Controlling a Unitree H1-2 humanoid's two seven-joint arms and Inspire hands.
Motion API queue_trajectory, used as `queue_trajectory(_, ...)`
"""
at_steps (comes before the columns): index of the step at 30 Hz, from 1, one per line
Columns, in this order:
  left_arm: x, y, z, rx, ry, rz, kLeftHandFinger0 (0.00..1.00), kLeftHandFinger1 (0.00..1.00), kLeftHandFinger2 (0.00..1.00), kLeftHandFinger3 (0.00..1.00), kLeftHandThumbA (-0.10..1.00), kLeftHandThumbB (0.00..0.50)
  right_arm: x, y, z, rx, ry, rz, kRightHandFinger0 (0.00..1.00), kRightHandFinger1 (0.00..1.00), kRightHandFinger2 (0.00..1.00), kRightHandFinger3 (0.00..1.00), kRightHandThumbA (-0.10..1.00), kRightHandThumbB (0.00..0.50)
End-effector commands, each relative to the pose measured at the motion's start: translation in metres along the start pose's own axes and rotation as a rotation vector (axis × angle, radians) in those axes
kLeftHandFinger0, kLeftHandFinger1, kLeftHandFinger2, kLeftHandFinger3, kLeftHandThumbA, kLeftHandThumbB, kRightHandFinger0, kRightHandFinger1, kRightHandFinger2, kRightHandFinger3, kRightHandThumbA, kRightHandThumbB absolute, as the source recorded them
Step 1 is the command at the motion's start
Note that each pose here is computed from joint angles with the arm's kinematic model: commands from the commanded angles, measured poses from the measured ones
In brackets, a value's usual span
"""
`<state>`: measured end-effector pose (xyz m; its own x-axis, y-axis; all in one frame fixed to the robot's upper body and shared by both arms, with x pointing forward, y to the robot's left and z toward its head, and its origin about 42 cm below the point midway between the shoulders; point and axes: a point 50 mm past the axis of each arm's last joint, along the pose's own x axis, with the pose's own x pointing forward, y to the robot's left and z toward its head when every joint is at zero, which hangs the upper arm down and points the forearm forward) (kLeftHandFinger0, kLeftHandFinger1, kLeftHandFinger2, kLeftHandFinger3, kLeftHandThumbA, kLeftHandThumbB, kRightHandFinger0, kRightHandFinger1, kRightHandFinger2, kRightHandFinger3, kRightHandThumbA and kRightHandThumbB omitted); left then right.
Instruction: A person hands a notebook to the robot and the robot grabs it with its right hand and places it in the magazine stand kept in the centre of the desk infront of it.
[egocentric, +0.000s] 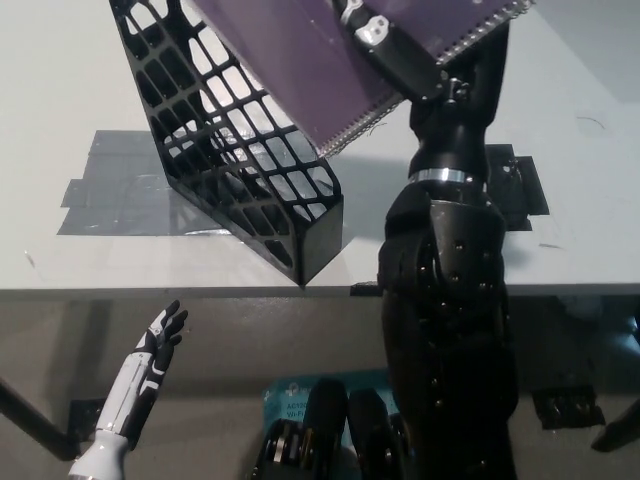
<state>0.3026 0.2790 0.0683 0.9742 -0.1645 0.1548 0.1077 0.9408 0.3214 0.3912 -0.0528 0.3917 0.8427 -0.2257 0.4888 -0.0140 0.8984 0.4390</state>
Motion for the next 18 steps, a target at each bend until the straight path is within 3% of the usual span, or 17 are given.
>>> queue_trajectory(1,0.005,0.003,0.009,0.033,-0.062,-0.003,1.0,1.0,1.0,1.0,1.0,0.5,0.003,0.025,0.043,0.149,-0.15,0.034,0.0,0.0,0.0,0.0,0.78,0.0)
queue_trajectory(18,0.008,0.005,0.012,0.04,-0.075,-0.006,1.0,1.0,1.0,1.0,1.0,0.5,0.001,0.03,0.024,0.159,-0.109,0.049,0.0,0.0,0.0,0.0,0.75,0.0)
